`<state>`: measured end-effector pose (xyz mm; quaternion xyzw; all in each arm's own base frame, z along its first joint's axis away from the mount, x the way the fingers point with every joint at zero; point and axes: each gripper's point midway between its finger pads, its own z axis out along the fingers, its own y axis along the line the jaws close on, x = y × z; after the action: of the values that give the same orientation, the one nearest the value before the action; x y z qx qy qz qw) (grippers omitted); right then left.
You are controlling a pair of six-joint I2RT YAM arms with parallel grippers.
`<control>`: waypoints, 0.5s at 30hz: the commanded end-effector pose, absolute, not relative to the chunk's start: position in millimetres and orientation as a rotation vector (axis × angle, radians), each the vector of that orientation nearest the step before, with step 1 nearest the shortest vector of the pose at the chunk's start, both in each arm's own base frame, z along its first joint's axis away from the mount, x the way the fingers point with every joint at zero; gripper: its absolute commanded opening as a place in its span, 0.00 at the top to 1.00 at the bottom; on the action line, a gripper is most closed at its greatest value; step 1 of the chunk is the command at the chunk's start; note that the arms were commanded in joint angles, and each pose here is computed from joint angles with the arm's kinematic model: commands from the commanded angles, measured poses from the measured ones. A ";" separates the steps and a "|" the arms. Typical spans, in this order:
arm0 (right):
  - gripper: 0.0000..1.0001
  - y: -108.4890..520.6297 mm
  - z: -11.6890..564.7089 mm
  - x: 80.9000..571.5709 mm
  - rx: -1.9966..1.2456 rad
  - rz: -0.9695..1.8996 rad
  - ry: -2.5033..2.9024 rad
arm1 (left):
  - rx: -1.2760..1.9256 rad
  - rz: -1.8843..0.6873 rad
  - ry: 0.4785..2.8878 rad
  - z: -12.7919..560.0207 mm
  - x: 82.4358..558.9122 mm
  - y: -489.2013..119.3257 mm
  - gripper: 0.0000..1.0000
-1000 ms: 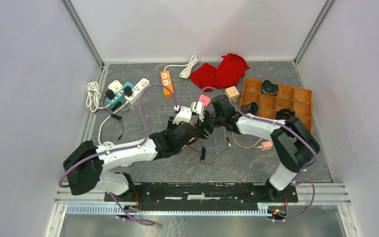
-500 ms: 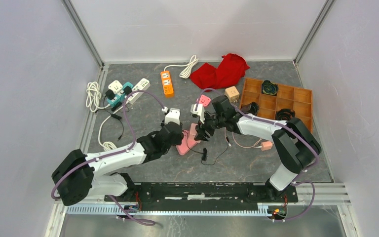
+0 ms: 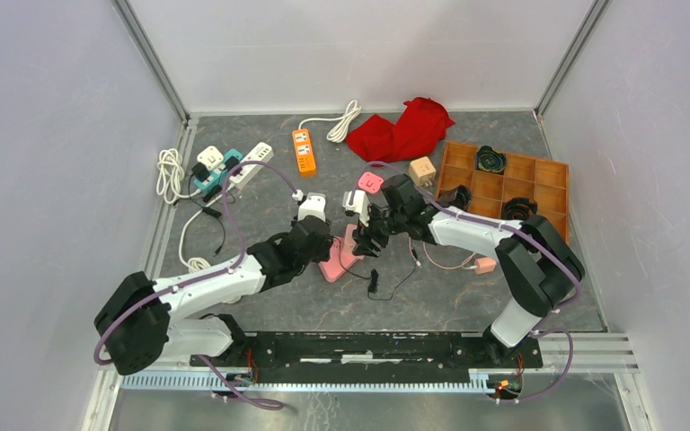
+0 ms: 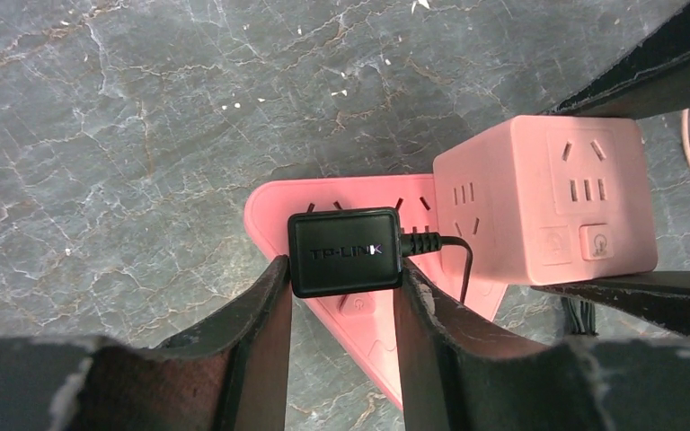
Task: Pull the plug off the socket
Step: Remove the plug from the socket, then place the plug at the center of the board.
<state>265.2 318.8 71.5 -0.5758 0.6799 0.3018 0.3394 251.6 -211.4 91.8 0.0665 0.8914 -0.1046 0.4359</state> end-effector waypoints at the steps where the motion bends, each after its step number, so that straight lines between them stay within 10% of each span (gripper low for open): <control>1: 1.00 310.8 53.5 282.5 -1.488 0.645 1.838 | 0.180 -0.664 1.893 212.5 266.2 -287.0 0.98; 15: 0.98 311.2 50.6 284.2 -1.429 0.729 1.881 | 0.321 -0.516 1.842 200.0 249.2 -285.3 0.98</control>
<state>274.6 322.4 70.4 -0.5623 0.6896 0.2997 0.3440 255.6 -268.5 159.8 0.1319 0.8302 -0.1635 0.5164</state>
